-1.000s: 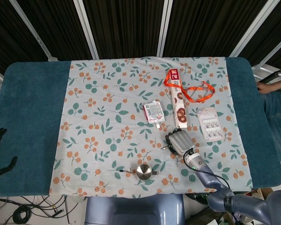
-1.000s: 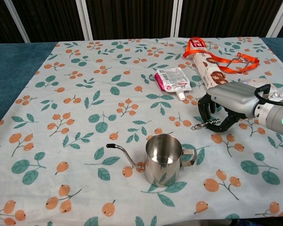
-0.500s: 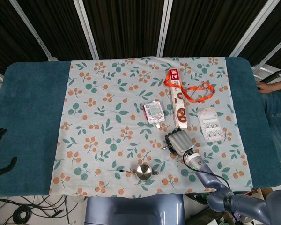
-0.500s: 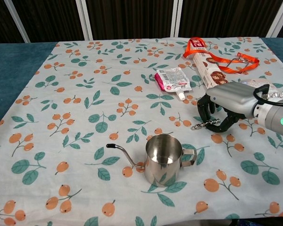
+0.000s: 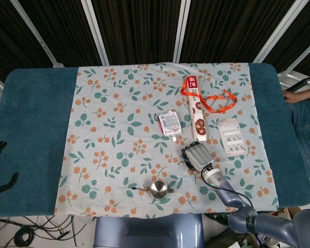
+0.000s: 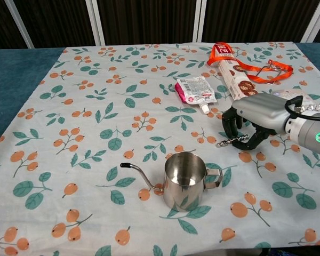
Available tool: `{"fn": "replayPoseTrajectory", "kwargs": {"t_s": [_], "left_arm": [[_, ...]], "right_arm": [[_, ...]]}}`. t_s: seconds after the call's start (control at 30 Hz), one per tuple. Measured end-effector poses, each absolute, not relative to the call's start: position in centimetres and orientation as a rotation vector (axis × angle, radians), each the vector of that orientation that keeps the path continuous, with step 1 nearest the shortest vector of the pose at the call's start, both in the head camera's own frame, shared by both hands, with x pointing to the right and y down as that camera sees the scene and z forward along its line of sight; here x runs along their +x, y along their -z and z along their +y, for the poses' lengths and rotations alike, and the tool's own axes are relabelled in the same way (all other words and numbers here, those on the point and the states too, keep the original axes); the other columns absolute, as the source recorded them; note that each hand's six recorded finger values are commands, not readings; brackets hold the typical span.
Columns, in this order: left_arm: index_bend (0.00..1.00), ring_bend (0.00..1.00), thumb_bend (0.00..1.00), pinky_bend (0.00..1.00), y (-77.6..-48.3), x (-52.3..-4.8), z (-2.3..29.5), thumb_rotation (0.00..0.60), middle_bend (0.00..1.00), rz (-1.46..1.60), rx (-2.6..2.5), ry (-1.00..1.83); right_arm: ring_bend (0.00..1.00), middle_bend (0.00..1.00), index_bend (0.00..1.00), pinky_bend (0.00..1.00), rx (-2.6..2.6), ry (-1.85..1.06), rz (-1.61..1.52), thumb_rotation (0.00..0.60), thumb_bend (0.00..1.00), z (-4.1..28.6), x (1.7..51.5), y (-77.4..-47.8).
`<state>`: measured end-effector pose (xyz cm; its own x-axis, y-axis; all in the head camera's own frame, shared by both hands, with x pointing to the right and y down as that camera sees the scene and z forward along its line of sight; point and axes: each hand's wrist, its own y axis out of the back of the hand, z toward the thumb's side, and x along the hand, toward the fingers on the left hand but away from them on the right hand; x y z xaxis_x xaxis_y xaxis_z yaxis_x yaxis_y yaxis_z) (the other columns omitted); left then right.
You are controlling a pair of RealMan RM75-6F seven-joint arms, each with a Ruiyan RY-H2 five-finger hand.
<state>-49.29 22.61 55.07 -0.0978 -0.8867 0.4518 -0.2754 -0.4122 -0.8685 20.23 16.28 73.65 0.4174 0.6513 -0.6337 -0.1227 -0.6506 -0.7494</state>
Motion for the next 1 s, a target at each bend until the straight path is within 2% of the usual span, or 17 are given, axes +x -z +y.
{"fn": "replayPoseTrajectory", "kwargs": {"t_s": [0.4,0.77,1.0], "left_arm": [[0.00,0.01,0.35,0.00,-55.07,-49.29,22.60,0.600,0.03,1.274,-1.662,1.541],[0.01,0.01,0.35,0.00,-55.08,-49.30,22.60,0.600,0.03,1.273,-1.663,1.545],[0.00,0.01,0.35,0.00,-55.08,-49.33,22.63,0.600,0.03,1.273,-1.663,1.547]], "right_arm": [[0.40,0.43,0.60,0.33,-1.932,-1.296,-0.454,0.600,0.32,16.34,20.06,-73.59],[0.40,0.43,0.64,0.33,-1.950,-1.305,-0.453,0.600,0.43,16.45,20.27,-73.70],[0.40,0.43,0.65,0.33,-1.975,-1.300,-0.458,0.600,0.44,16.47,20.20,-73.56]]}}
